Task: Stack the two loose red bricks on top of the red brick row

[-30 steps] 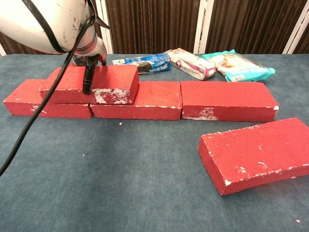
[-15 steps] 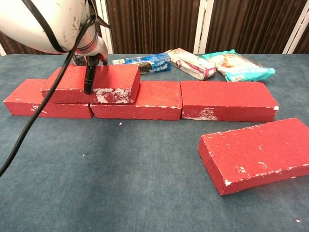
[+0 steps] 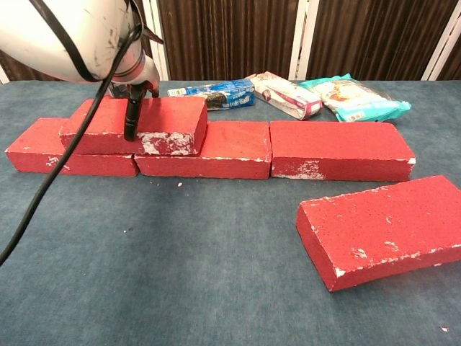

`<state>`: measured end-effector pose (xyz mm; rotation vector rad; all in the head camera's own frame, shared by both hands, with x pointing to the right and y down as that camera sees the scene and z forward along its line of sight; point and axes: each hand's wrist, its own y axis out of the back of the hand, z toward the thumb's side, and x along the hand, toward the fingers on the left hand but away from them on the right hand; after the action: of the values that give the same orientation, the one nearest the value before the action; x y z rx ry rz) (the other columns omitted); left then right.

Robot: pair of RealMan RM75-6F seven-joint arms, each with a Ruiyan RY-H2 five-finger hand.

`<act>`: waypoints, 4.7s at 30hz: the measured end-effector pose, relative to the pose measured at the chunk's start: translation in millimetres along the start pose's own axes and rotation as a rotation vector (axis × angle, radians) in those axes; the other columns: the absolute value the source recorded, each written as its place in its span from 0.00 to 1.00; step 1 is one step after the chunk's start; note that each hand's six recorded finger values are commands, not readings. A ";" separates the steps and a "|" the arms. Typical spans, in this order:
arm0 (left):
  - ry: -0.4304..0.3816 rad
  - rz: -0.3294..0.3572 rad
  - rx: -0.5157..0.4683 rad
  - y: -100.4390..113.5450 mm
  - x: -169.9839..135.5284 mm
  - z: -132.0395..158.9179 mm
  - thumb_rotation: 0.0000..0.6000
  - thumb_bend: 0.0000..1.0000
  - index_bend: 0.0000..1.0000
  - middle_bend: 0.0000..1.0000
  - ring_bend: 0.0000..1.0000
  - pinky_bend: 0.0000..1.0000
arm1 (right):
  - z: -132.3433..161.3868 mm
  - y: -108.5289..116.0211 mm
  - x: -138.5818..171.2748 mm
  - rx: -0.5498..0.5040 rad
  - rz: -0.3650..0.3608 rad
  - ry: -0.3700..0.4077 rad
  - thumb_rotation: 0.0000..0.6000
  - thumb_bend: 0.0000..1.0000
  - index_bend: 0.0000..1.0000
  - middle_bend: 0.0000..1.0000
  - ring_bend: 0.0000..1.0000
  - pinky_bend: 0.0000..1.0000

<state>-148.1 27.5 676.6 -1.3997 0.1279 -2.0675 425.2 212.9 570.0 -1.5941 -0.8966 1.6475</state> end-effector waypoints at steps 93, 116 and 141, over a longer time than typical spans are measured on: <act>-0.063 0.608 -0.560 -254.9 -131.1 -282.3 1.00 0.20 0.00 0.00 0.00 0.00 | 12.3 -8.8 7.1 -0.003 0.038 0.047 1.00 0.71 0.15 0.07 0.00 0.00; -0.055 0.617 -0.646 -263.9 -141.2 -292.8 1.00 0.20 0.00 0.00 0.00 0.00 | 135.7 3.4 -12.1 0.181 0.403 0.336 1.00 0.00 0.00 0.00 0.00 0.00; -0.005 0.589 -0.676 -267.1 -140.3 -301.0 1.00 0.20 0.00 0.00 0.00 0.00 | 187.0 -36.5 -57.5 0.276 0.540 0.342 1.00 0.00 0.00 0.00 0.00 0.00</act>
<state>-493.5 239.0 544.2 -1.4877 1.1762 -1.5666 240.2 179.5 635.4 -1.9384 -0.0544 1.6717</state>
